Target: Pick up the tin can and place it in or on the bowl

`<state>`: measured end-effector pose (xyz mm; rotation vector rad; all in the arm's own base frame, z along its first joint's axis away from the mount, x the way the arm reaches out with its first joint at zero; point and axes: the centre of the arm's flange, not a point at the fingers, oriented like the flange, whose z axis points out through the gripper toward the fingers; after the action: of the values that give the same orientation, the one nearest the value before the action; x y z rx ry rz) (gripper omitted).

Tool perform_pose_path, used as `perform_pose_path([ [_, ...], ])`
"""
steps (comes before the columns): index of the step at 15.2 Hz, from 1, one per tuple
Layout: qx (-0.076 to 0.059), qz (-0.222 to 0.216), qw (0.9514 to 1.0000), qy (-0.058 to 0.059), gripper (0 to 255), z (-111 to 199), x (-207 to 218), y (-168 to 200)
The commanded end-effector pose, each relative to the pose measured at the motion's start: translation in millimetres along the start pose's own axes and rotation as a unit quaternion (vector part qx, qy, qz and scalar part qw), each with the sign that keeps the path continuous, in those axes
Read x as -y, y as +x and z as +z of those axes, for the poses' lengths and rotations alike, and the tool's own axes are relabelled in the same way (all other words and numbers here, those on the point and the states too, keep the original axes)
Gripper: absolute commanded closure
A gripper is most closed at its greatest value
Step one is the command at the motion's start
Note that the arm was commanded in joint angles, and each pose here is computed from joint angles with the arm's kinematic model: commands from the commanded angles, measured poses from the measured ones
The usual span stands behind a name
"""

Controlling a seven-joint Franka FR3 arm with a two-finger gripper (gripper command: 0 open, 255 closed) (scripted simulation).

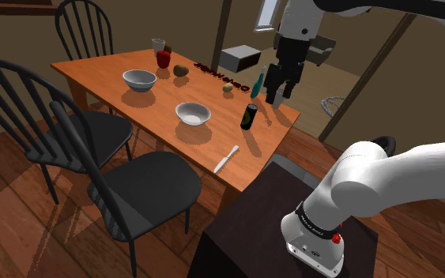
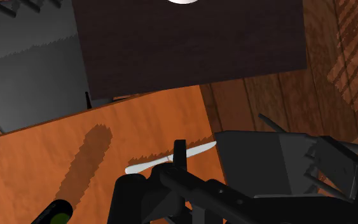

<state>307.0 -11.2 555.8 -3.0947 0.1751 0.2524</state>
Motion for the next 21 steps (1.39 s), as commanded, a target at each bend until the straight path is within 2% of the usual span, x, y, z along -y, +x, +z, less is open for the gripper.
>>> perform_pose_path([
  [1,0.000,0.000,1.0000,0.000,0,0,0,0],
  [21,-0.042,0.008,0.9991,-0.004,0,113,-178,144],
])
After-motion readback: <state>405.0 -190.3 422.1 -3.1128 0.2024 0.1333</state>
